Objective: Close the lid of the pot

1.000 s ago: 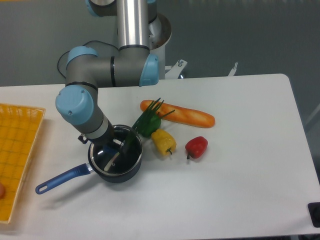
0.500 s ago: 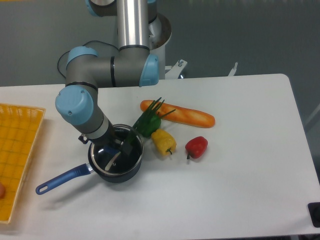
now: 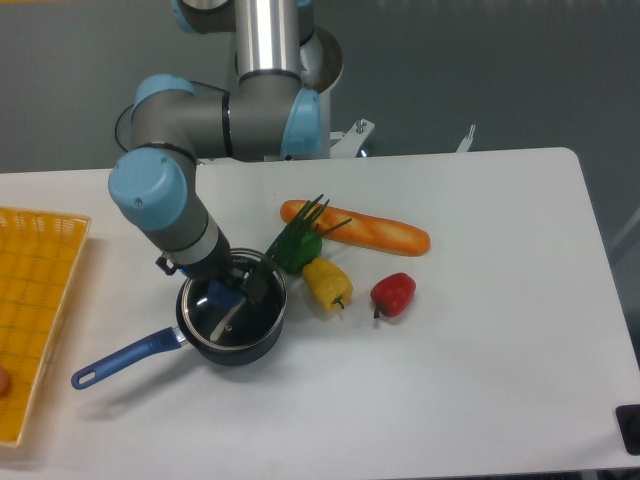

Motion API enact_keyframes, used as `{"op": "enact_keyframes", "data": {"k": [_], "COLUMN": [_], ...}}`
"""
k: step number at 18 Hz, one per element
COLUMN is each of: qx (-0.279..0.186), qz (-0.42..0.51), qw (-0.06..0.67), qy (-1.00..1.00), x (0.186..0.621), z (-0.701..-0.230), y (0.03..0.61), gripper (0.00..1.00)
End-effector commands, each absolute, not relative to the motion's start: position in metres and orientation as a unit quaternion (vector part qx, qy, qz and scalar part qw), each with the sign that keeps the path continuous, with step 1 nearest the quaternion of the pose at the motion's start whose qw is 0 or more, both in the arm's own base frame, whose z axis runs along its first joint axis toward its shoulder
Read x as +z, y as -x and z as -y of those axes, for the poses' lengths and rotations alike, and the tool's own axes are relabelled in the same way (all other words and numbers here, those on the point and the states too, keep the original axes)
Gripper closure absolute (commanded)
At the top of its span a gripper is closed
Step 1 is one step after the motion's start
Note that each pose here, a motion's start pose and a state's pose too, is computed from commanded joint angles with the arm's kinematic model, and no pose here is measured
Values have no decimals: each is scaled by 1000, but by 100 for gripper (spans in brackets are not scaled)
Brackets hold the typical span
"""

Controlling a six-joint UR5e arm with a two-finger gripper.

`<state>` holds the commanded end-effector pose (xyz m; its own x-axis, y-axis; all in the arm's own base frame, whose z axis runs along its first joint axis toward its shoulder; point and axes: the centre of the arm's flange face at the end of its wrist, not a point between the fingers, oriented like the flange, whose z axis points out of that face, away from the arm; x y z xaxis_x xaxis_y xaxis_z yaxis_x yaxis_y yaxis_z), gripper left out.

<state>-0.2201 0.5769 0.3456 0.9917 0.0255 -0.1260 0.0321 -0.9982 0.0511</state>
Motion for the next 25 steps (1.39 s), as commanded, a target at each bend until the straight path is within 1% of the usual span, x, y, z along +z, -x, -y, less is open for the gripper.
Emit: {"op": "enact_keyframes", "data": {"k": [2,5,9,12,17,20,23,25], "qx": [-67,-62,-71,-75,-82,-82,-70,-69], "qz": [-24,-40,-43,-63,-102,-43,6,51], "qw": [15,8,3,4,3,3,-31,-24], "qy": [-997,-997,-997,-995,-991,-996,-997,-996], "x": [362,369,393,400,405,403,401,397], "z": [-566,-550,-508,-473,-433,-416,-395,-379], "y": [230,258,308,351,409,433,460,476], "gripper": [0,0,0,0,0,0,0,0]}}
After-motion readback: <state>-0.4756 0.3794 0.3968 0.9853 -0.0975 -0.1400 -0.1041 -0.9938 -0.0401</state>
